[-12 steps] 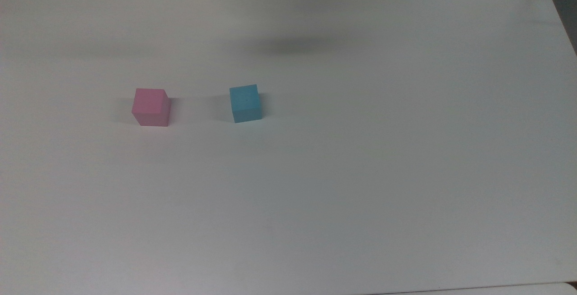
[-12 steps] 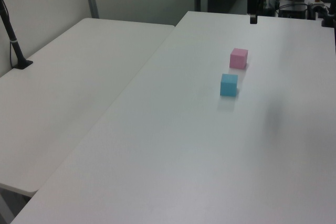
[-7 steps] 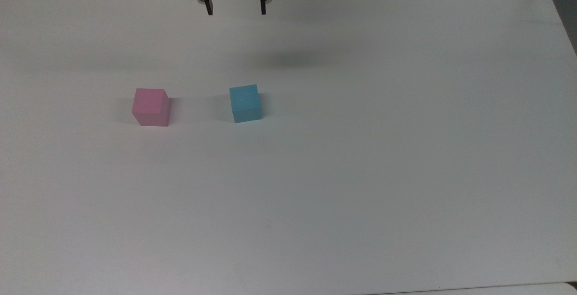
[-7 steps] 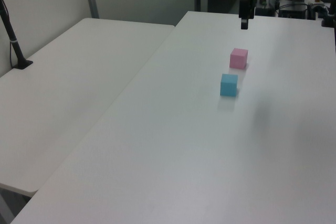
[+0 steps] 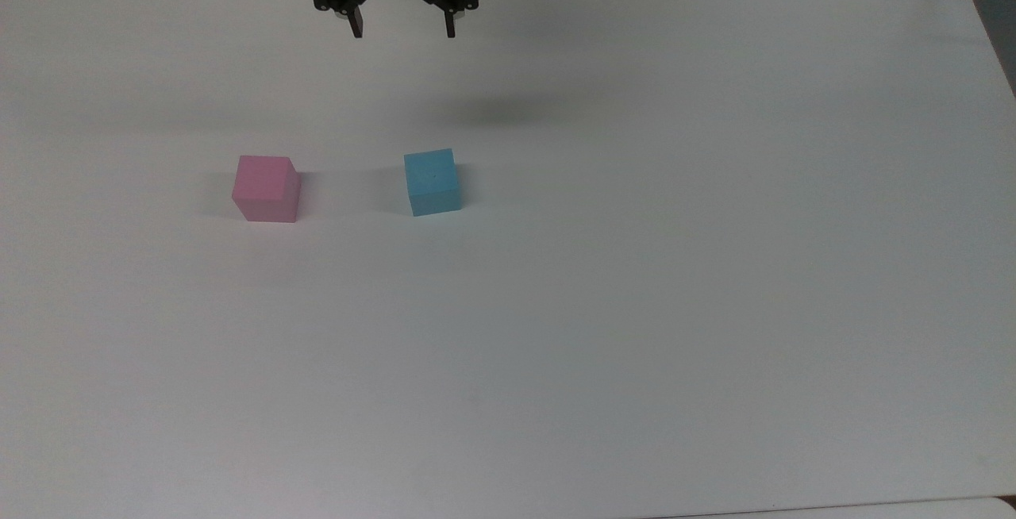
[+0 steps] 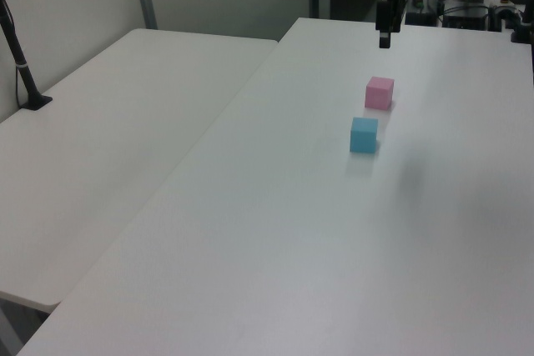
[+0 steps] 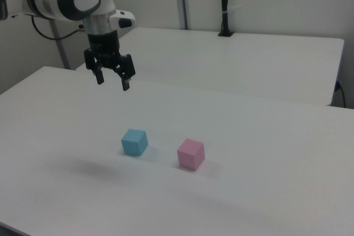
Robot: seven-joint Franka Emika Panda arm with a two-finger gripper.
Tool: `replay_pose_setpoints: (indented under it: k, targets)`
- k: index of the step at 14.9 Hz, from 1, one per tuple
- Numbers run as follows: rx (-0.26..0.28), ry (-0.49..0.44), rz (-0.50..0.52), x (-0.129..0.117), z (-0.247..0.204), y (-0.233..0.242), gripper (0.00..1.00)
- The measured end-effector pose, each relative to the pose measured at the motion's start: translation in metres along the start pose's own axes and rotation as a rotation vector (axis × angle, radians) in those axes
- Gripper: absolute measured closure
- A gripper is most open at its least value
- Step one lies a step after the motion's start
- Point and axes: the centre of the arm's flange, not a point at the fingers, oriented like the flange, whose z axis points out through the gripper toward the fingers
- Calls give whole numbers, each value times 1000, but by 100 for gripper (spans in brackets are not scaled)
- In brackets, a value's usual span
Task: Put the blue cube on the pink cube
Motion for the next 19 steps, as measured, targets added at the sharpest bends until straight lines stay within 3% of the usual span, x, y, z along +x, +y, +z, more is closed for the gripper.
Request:
replay_pose_setpoints:
  k: [6, 12, 15, 19]
  targets:
    - [-1, 21, 2, 8, 5, 10, 0]
    - [-7, -3, -33, 31, 47, -9, 0]
    - [-42, -34, -87, 33, 75, -5, 0]
    - [-110, -61, -150, 46, 150, -6, 0]
